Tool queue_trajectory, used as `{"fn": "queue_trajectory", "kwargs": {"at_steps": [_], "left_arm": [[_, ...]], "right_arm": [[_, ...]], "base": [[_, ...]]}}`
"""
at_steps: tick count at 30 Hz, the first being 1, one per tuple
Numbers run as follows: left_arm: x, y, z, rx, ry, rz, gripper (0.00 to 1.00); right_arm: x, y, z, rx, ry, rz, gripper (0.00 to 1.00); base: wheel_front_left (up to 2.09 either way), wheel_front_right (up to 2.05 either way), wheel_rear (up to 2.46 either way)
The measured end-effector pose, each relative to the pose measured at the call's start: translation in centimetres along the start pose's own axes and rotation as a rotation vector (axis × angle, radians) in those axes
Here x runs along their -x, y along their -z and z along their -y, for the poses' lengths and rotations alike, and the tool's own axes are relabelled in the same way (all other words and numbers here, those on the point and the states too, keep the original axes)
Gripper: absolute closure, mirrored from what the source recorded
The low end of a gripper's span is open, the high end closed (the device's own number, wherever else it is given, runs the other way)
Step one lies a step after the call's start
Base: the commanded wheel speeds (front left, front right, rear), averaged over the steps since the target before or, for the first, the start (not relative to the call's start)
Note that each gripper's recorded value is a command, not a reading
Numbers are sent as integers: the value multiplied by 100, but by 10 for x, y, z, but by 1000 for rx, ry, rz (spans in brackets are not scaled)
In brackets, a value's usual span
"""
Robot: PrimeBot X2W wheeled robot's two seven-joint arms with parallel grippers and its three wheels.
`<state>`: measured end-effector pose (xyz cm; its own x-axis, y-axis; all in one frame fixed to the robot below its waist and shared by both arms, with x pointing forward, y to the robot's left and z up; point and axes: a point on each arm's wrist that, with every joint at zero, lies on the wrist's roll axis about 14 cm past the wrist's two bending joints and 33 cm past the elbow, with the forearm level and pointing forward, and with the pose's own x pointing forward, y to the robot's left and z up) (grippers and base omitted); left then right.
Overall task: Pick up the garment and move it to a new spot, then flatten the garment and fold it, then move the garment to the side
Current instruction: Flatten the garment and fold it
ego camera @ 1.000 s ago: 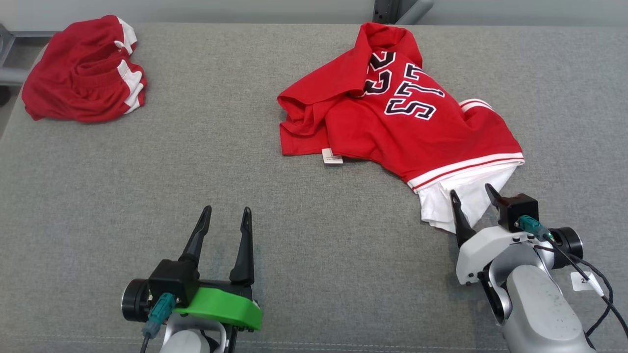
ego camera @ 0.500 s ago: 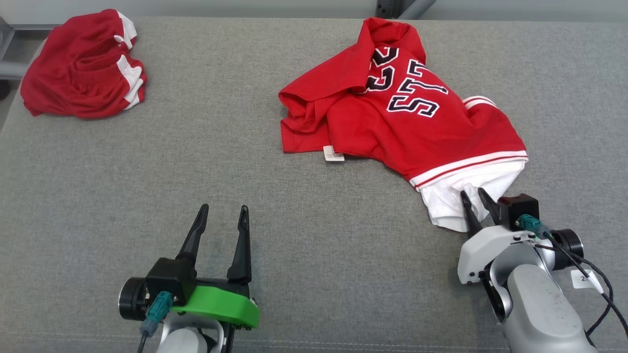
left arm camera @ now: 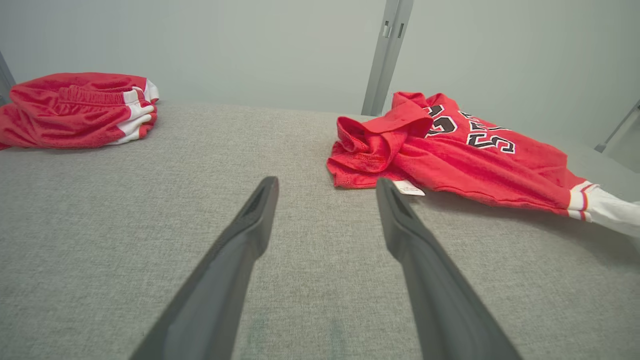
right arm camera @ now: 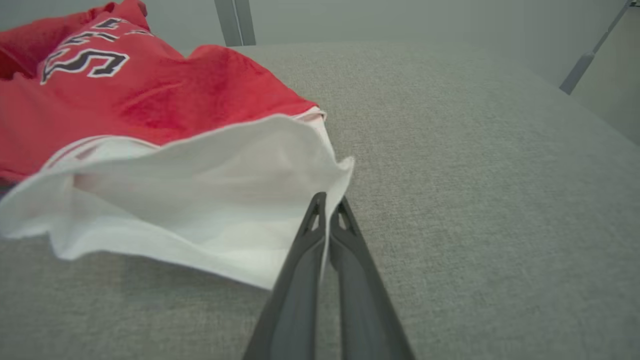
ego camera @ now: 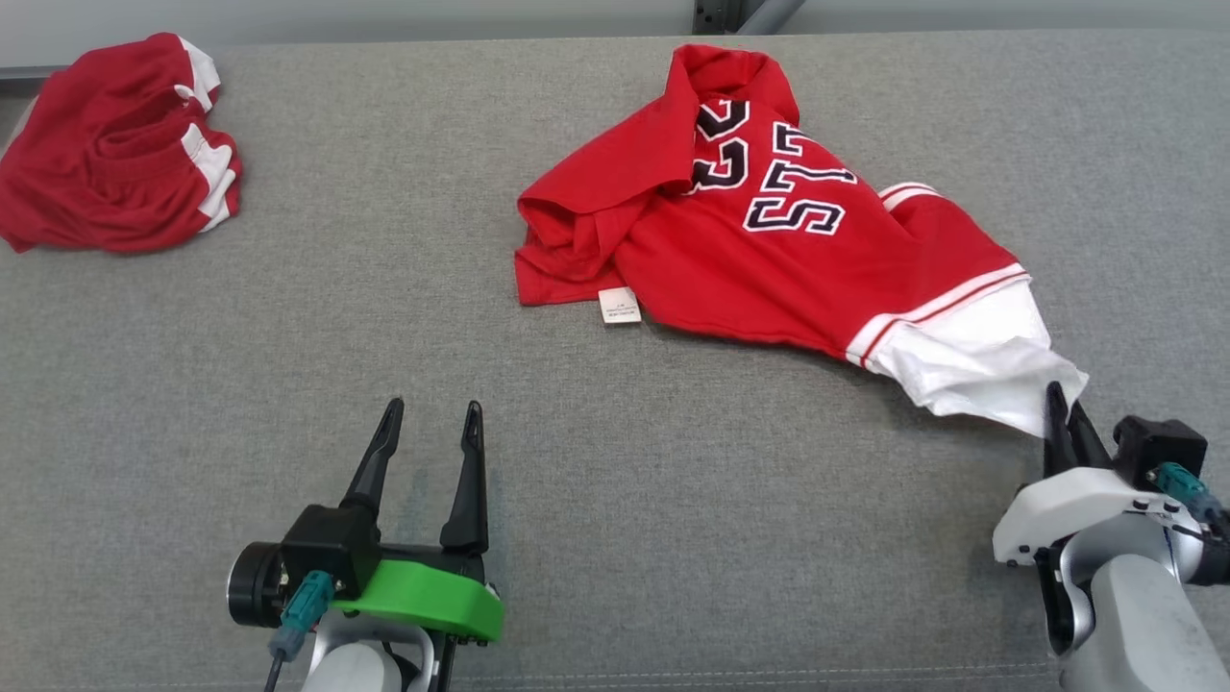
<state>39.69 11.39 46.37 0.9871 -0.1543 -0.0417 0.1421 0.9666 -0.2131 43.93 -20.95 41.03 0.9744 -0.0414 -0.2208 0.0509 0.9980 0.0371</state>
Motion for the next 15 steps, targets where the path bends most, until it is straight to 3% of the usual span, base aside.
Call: {"fn": "queue_trajectory", "kwargs": {"at_steps": [10,12,13,14,15], "left_arm": [[-6,5,7,-6,29,-11,0],[-8,6,10,-5,37,-15,0],[-8,7,11,-5,40,-16,0],[-9,7,12,-4,44,-17,0],[-10,8,13,-3,47,-18,0]], "right_arm": [[27,19,52,1,149,-41,100],[30,15,60,11,171,-27,64],[31,13,63,21,178,-22,24],[33,10,67,25,189,-15,0],[35,9,71,28,199,-10,0]], "base": [[0,0,0],[0,0,0],[0,0,0],[0,0,0],[0,0,0]]}}
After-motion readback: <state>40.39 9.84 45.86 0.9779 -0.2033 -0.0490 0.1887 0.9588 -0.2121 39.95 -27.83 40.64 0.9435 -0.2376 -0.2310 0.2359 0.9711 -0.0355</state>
